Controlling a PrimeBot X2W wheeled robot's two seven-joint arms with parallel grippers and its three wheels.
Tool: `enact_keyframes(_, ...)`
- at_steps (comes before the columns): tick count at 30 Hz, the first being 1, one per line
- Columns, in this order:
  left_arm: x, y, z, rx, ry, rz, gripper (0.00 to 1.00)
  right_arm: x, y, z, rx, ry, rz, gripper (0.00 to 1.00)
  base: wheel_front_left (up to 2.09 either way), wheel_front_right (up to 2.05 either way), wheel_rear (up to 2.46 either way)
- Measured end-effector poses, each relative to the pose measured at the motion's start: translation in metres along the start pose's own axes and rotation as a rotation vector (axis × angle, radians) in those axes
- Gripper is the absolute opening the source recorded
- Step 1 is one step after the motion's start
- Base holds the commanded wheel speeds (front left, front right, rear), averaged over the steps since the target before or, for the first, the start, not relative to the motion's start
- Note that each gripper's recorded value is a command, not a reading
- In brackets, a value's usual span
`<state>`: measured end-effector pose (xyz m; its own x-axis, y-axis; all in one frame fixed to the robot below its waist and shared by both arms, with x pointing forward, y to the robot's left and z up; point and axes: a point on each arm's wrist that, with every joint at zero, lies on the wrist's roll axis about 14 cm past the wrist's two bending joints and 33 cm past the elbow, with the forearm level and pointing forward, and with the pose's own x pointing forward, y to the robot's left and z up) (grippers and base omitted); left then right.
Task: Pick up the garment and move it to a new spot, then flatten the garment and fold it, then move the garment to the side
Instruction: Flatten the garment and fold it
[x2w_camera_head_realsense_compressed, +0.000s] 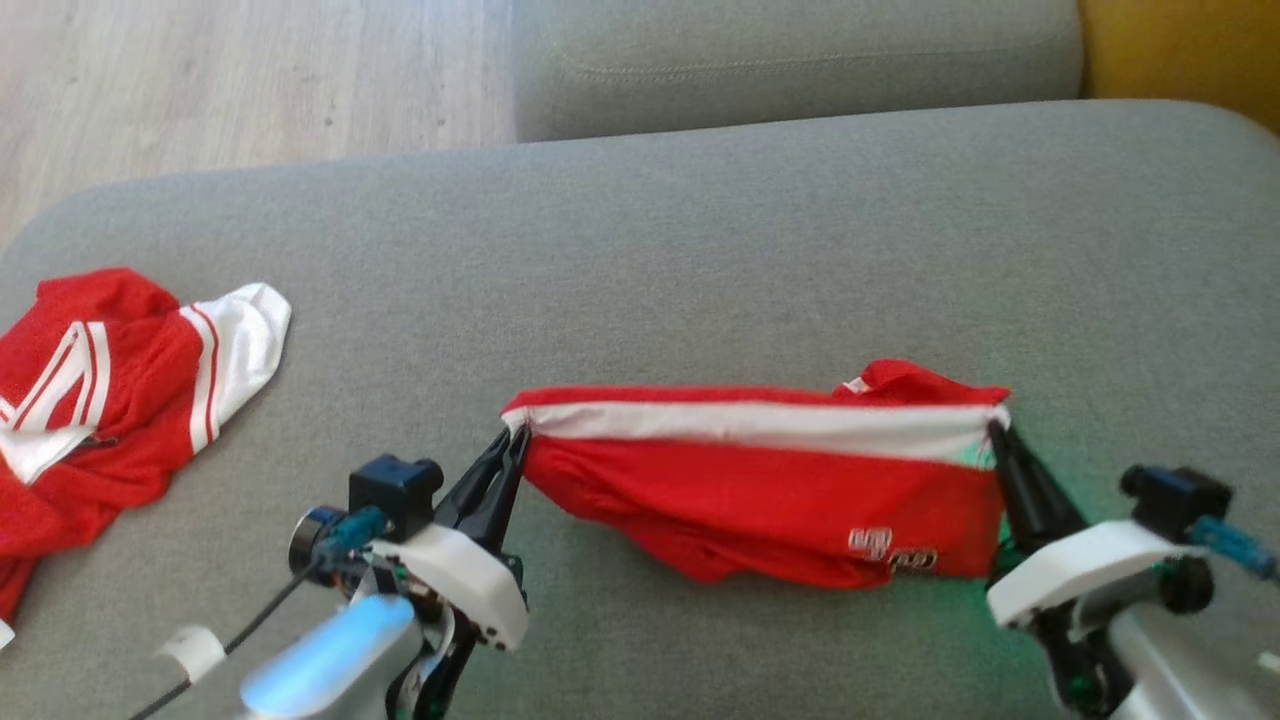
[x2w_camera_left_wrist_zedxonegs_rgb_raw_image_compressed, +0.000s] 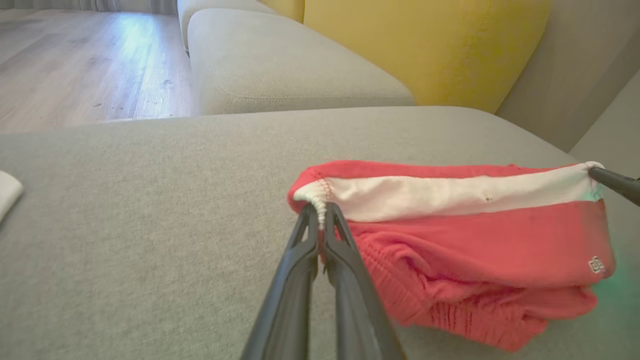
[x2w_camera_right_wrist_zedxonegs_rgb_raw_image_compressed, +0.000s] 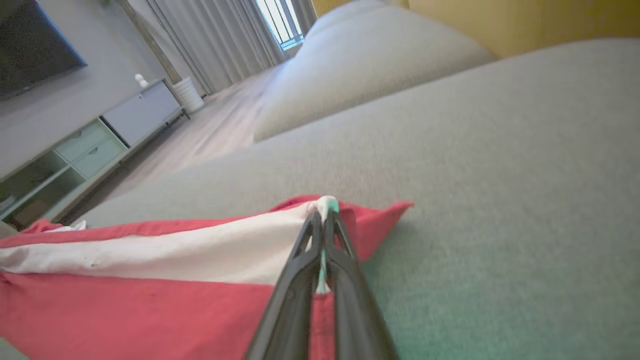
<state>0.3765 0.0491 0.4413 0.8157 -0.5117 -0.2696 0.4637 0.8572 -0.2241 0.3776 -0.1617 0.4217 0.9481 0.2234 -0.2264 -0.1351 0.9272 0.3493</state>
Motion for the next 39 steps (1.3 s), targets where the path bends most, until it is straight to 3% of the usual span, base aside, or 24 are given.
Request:
enact_keyframes(5, 0.013, -0.006, 0.031, 0.061, -0.059, -0.048, 0.0, 0.007, -0.003, 0.049, -0.054, -0.124, 0.024, 0.0, 0.0, 0.0, 0.0)
enact_keyframes(15, 0.092, -0.015, 0.264, 0.451, -0.461, -0.153, 0.0, 0.079, 0.012, 0.281, -0.384, -0.539, 0.105, 0.0, 0.0, 0.0, 0.0)
enact_keyframes(21, 0.134, -0.001, 0.319, 0.528, -0.601, -0.13, 0.0, 0.115, 0.018, 0.346, -0.472, -0.691, 0.108, 0.0, 0.0, 0.0, 0.0)
enact_keyframes(25, 0.162, 0.007, 0.306, 0.505, -0.591, -0.147, 0.0, 0.138, 0.013, 0.346, -0.502, -0.697, 0.112, 0.0, 0.0, 0.0, 0.0)
enact_keyframes(29, 0.179, 0.023, 0.276, 0.432, -0.558, -0.133, 0.0, 0.16, 0.0, 0.31, -0.499, -0.613, 0.113, 0.0, 0.0, 0.0, 0.0)
enact_keyframes(32, 0.186, 0.037, 0.227, 0.363, -0.481, -0.116, 0.0, 0.169, -0.016, 0.271, -0.463, -0.53, 0.102, 0.0, 0.0, 0.0, 0.0)
enact_keyframes(35, 0.175, 0.039, 0.174, 0.309, -0.397, -0.12, 0.0, 0.164, -0.029, 0.224, -0.413, -0.426, 0.085, 0.0, 0.0, 0.0, 0.0)
enact_keyframes(39, 0.144, 0.031, 0.136, 0.239, -0.359, -0.115, 0.0, 0.136, -0.035, 0.184, -0.342, -0.362, 0.068, 0.0, 0.0, 0.0, 0.0)
